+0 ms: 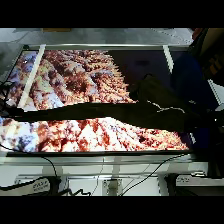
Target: Fold the clothes and pants, and hang the long-sleeved shirts on hangers.
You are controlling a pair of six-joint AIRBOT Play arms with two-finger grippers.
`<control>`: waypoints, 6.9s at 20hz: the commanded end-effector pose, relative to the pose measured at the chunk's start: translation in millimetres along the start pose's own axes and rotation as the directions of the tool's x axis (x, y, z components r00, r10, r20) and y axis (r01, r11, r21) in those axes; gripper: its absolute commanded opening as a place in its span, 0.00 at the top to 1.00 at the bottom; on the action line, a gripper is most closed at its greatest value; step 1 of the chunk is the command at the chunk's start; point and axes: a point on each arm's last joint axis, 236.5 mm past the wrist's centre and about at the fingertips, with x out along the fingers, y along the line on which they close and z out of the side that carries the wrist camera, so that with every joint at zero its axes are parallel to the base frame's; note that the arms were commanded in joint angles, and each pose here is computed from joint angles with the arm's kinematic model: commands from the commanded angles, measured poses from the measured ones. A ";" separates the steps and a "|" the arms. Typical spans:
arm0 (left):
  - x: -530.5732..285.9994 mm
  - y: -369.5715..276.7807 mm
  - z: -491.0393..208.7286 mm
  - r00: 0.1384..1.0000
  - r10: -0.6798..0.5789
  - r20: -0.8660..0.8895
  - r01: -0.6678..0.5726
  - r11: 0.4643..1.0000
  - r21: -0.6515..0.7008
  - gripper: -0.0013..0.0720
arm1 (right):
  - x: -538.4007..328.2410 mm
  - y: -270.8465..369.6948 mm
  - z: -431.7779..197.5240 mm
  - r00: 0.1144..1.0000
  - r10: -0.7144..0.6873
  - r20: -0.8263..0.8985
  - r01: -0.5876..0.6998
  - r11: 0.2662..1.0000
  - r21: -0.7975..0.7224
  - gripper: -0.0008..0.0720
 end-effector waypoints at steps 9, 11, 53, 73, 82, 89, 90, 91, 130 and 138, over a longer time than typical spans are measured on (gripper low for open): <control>-14.2 11.4 54.5 0.976 0.088 0.197 -0.074 0.994 -0.076 0.96 | -60.9 36.5 128.6 0.861 0.155 0.484 -0.357 0.862 0.359 0.94; -44.8 21.1 99.1 0.921 0.155 0.357 -0.119 0.986 -0.121 0.96 | -116.9 21.2 176.5 0.759 0.090 0.645 -0.421 0.823 0.381 0.94; 27.0 39.9 -49.7 0.971 -0.216 0.105 0.240 0.858 -0.455 0.23 | -44.4 118.6 -73.9 0.901 0.374 -0.221 -0.105 0.681 0.725 0.94; 109.3 14.0 -24.5 0.802 -0.452 0.390 0.581 0.743 -0.334 0.58 | -49.5 128.9 -75.9 0.879 0.417 -0.230 -0.110 0.648 0.754 0.94; 17.3 49.7 17.1 0.753 -0.479 0.451 0.645 0.670 -0.367 0.96 | -84.5 128.1 -17.5 0.926 0.377 -0.021 -0.255 0.667 0.700 0.94; -60.1 42.7 42.5 0.649 -0.520 0.555 0.725 0.643 -0.246 0.96 | -117.7 112.5 -0.4 0.973 0.229 0.041 -0.199 0.727 0.657 0.94; -46.8 36.8 19.0 0.704 -0.544 0.456 0.692 0.670 -0.268 0.97 | -117.8 113.1 -0.3 0.973 0.229 0.040 -0.197 0.720 0.666 0.94; -35.1 37.3 -0.5 0.754 -0.540 0.375 0.649 0.702 -0.294 0.97 | -117.4 115.3 -1.3 0.971 0.235 0.030 -0.193 0.714 0.673 0.94; 66.0 64.3 -154.6 0.915 -0.321 -0.245 0.185 0.872 -0.453 0.02 | -61.7 114.6 -125.4 0.866 0.215 -0.452 0.167 0.727 0.666 0.26; 35.7 86.8 -34.3 0.993 -0.102 -0.061 0.080 0.954 -0.289 0.12 | -115.6 41.6 -62.9 0.955 -0.118 -0.274 0.276 0.697 0.662 0.37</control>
